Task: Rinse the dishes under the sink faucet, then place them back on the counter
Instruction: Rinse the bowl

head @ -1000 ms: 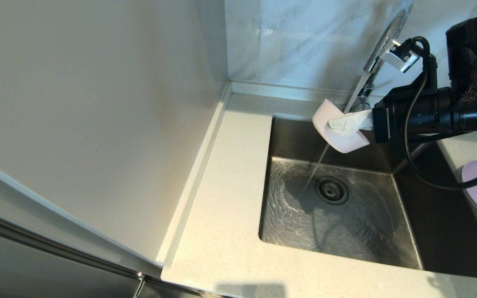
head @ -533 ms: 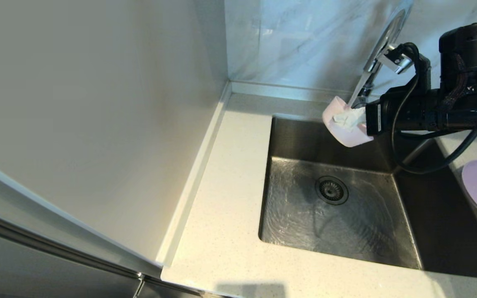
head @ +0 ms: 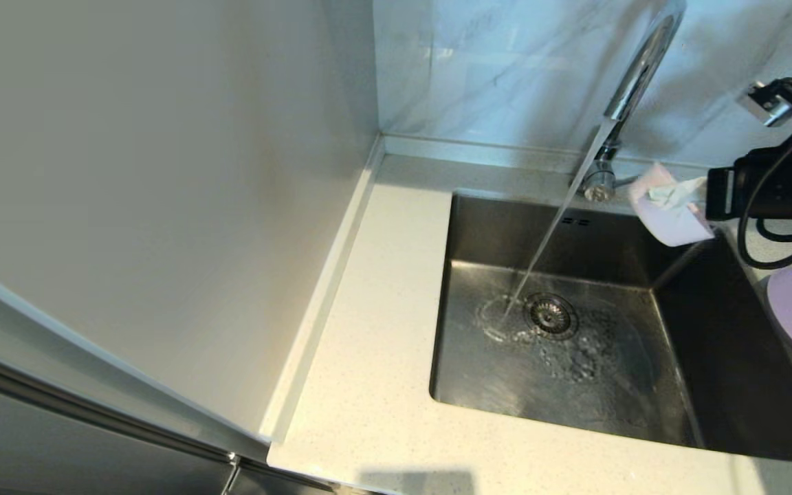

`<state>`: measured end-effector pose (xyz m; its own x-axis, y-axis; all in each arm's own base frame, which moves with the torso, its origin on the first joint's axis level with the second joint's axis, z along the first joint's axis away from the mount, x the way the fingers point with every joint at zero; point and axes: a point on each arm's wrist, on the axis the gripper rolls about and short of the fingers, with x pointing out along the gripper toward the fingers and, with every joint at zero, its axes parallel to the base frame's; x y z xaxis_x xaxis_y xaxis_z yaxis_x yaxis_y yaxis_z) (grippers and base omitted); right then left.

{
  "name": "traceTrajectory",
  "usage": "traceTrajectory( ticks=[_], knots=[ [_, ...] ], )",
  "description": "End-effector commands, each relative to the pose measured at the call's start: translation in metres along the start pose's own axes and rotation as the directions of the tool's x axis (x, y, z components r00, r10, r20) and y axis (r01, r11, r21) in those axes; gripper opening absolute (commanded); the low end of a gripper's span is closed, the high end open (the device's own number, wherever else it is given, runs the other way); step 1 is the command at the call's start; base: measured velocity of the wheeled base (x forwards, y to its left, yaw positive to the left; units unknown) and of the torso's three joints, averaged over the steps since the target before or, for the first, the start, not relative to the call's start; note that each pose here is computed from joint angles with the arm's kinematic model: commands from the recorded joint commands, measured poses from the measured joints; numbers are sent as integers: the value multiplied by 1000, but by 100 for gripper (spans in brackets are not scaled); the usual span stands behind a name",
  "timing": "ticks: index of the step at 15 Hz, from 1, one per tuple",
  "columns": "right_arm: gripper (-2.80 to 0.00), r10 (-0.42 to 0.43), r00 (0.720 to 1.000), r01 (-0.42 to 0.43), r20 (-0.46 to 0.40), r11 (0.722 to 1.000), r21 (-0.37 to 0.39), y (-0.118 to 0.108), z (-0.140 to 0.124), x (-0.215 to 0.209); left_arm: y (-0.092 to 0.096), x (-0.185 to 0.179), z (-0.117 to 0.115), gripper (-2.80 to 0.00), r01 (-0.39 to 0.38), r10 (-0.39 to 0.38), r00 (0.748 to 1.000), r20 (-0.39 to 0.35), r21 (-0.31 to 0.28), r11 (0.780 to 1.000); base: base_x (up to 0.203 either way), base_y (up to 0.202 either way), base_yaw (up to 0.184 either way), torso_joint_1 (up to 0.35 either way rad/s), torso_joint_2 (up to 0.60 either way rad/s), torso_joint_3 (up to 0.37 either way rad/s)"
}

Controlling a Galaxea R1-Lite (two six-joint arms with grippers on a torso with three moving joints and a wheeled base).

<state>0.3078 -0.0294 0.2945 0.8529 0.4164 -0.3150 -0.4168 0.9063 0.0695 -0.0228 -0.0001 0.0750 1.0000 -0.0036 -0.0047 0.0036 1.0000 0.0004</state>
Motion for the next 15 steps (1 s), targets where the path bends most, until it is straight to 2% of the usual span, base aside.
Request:
traceTrajectory(
  ticks=[1, 3, 4, 6, 7, 8, 9, 11, 12, 13, 14, 15],
  knots=[
    [-280, -18, 1000, 18, 16, 999, 38, -15, -8, -31, 0, 0, 0, -280, -1, 1, 1000, 0, 0, 1000, 0, 0, 0, 0, 0, 0],
    [-280, 9, 1000, -9, 0, 995, 102, -12, -11, -42, 0, 0, 0, -280, -1, 1, 1000, 0, 0, 1000, 0, 0, 0, 0, 0, 0],
    [-280, 20, 1000, -20, 1, 987, 159, -8, -11, -47, 0, 0, 0, -280, 0, 0, 1000, 0, 0, 1000, 0, 0, 0, 0, 0, 0],
    [-280, 79, 997, -82, 21, 957, 277, 1, -10, -55, 0, 0, 0, -280, 1, -1, 1000, 0, 0, 1000, 0, 0, 0, 0, 0, 0],
    [-280, 128, 991, -132, 34, 928, 349, 6, -9, -58, 0, 0, 0, -280, -1, 1, 1000, 0, 0, 1000, 0, 0, 0, 0, 0, 0],
    [-280, 170, 984, -175, 49, 883, 436, 11, -6, -61, 0, 0, 0, -280, 1, -1, 1000, 0, 0, 1000, 0, 0, 0, 0, 0, 0],
    [-280, 200, 978, -203, 63, 825, 527, 15, -4, -64, 0, 0, 0, -280, 1, -1, 1000, 0, 0, 1000, 0, 0, 0, 0, 0, 0],
    [-280, 246, 965, -237, 90, 676, 698, 22, 1, -72, 0, 0, 0, -280, -1, 1, 1000, 0, 0, 1000, 0, 0, 0, 0, 0, 0],
    [-280, 257, 962, -239, 95, 615, 751, 25, 1, -75, 0, 0, 0, -280, -1, 1, 1000, 0, 0, 1000, 0, 0, 0, 0, 0, 0],
    [-280, 264, 960, -228, 88, 565, 793, 26, -3, -75, 0, 0, 0, -280, 1, -1, 1000, 0, 0, 1000, 0, 0, 0, 0, 0, 0],
    [-280, 268, 960, -216, 77, 538, 815, 26, -8, -73, 0, 0, 0, -280, -1, 1, 1000, 0, 0, 1000, 0, 0, 0, 0, 0, 0],
    [-280, 274, 959, -207, 66, 527, 824, 27, -13, -72, 0, 0, 0, -280, -1, 1, 1000, 0, 0, 1000, 0, 0, 0, 0, 0, 0]
  ],
)
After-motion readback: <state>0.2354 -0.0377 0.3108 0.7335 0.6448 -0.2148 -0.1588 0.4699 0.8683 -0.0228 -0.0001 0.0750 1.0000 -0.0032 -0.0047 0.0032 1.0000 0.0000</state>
